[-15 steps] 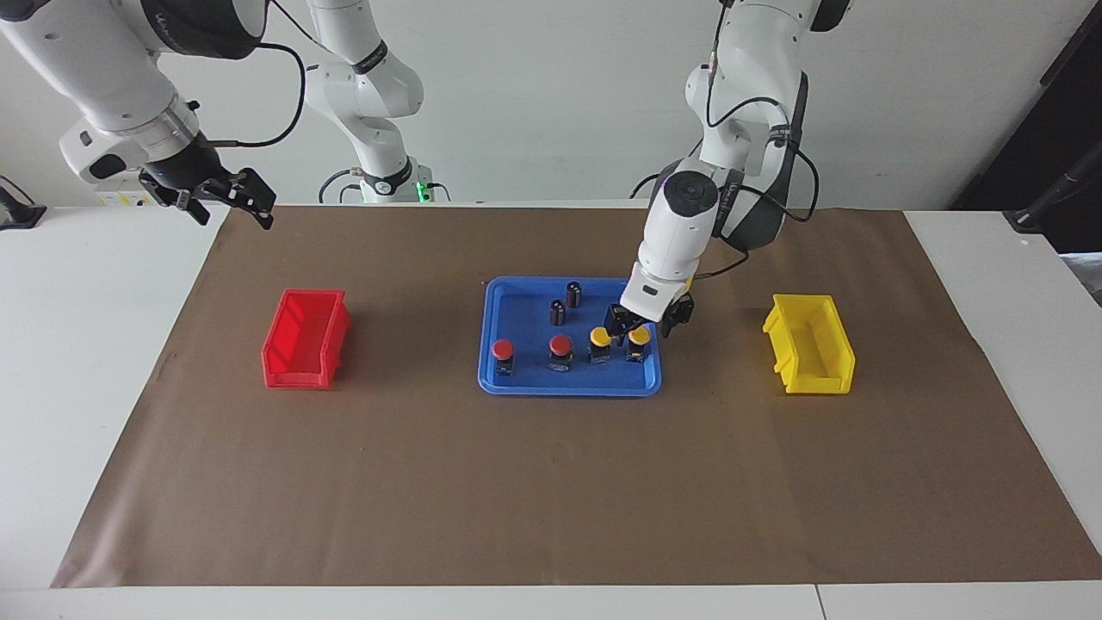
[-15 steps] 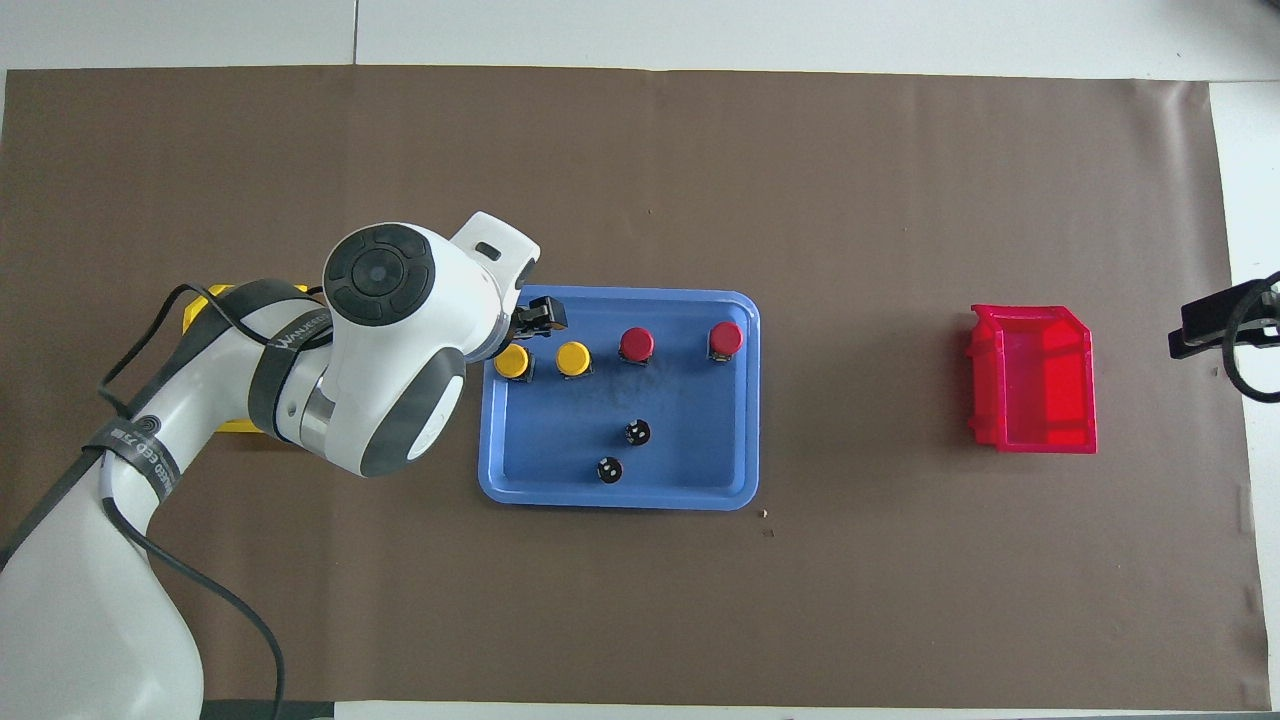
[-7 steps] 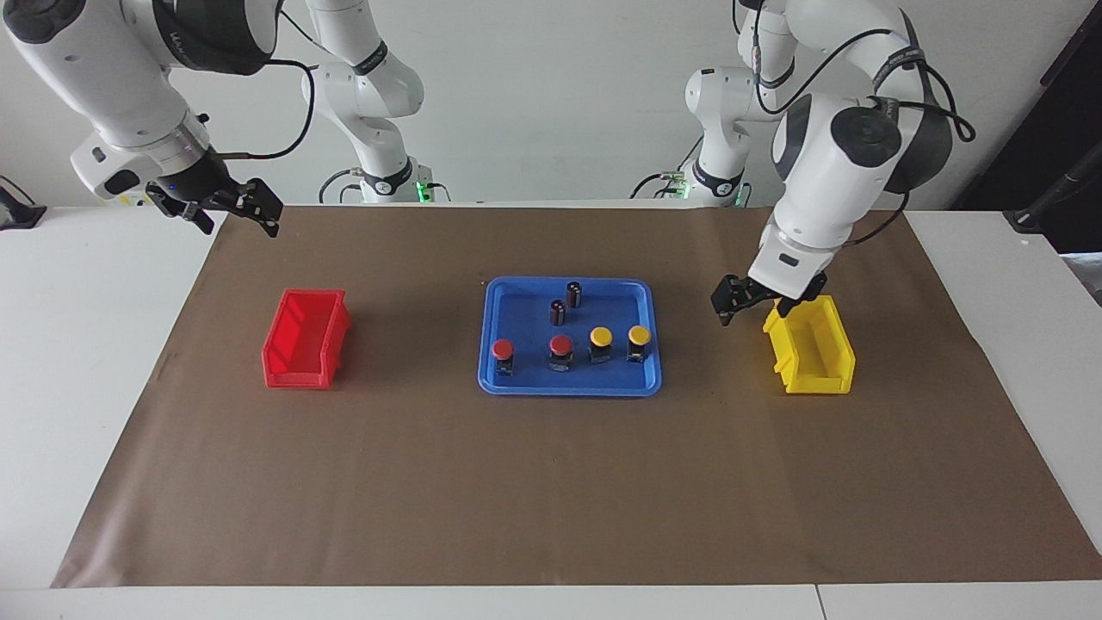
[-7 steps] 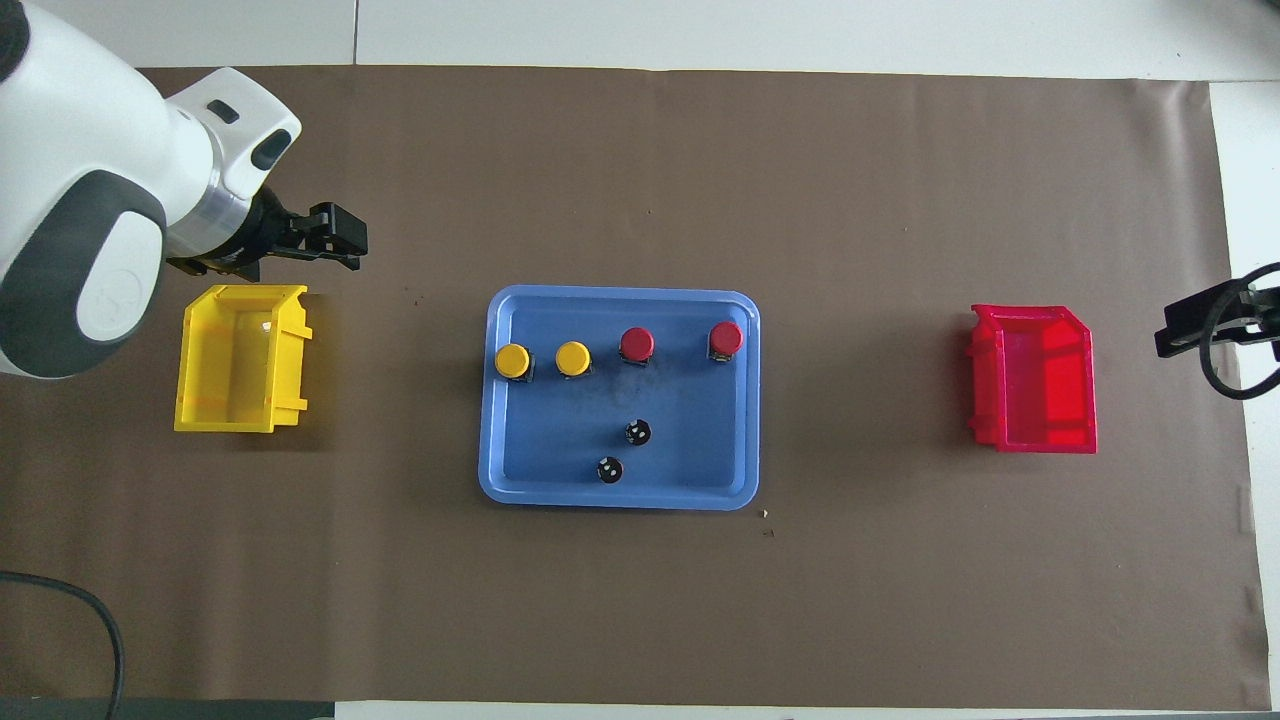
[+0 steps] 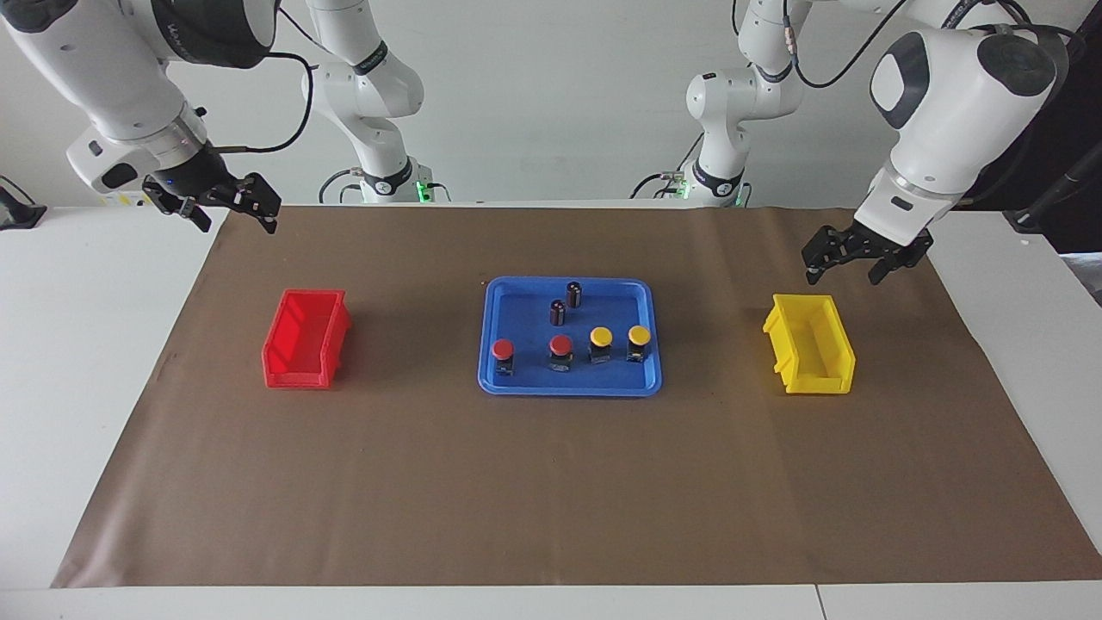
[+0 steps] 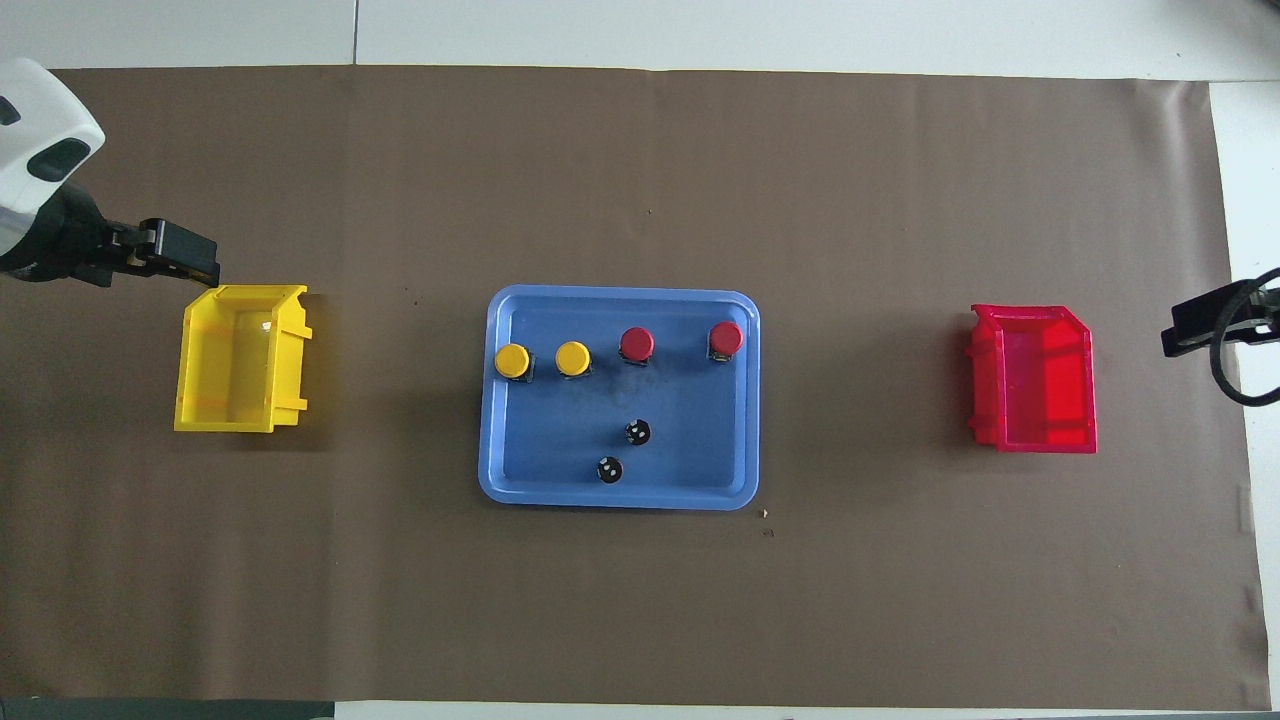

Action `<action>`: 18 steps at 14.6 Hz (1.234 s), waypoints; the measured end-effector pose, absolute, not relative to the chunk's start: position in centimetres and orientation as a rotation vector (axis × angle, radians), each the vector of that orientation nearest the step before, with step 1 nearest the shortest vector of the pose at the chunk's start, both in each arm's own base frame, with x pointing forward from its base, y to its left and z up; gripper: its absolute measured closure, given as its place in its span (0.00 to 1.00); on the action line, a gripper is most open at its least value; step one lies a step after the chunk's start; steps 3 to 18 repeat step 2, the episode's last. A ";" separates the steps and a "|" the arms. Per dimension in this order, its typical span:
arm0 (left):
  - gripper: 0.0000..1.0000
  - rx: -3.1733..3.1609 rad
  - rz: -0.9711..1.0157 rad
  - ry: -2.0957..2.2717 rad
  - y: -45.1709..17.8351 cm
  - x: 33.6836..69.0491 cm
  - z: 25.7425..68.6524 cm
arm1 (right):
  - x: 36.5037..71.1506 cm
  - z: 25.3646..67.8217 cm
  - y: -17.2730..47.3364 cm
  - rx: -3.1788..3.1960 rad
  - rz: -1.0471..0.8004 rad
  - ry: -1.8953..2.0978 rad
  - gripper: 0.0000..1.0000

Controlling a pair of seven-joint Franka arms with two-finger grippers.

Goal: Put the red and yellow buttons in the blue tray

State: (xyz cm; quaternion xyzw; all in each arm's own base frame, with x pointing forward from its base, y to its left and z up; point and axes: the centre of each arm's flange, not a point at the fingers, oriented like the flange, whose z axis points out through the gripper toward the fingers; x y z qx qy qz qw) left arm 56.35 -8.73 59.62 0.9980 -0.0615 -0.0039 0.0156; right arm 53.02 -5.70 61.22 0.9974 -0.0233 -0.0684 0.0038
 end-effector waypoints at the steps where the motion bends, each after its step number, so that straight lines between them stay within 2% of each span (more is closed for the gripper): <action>1: 0.00 3.099 -0.005 -0.206 -9.2 55.6 60.6 | 53.0 61.3 -5.7 3.126 -0.212 -0.073 0.00; 2: 0.00 3.099 0.000 -0.220 -9.7 54.8 61.7 | 53.0 61.3 -5.7 3.126 -0.211 -0.073 0.00; 18: 0.00 3.099 0.000 -0.220 -9.7 54.8 61.7 | 53.0 61.3 -5.7 3.126 -0.211 -0.073 0.00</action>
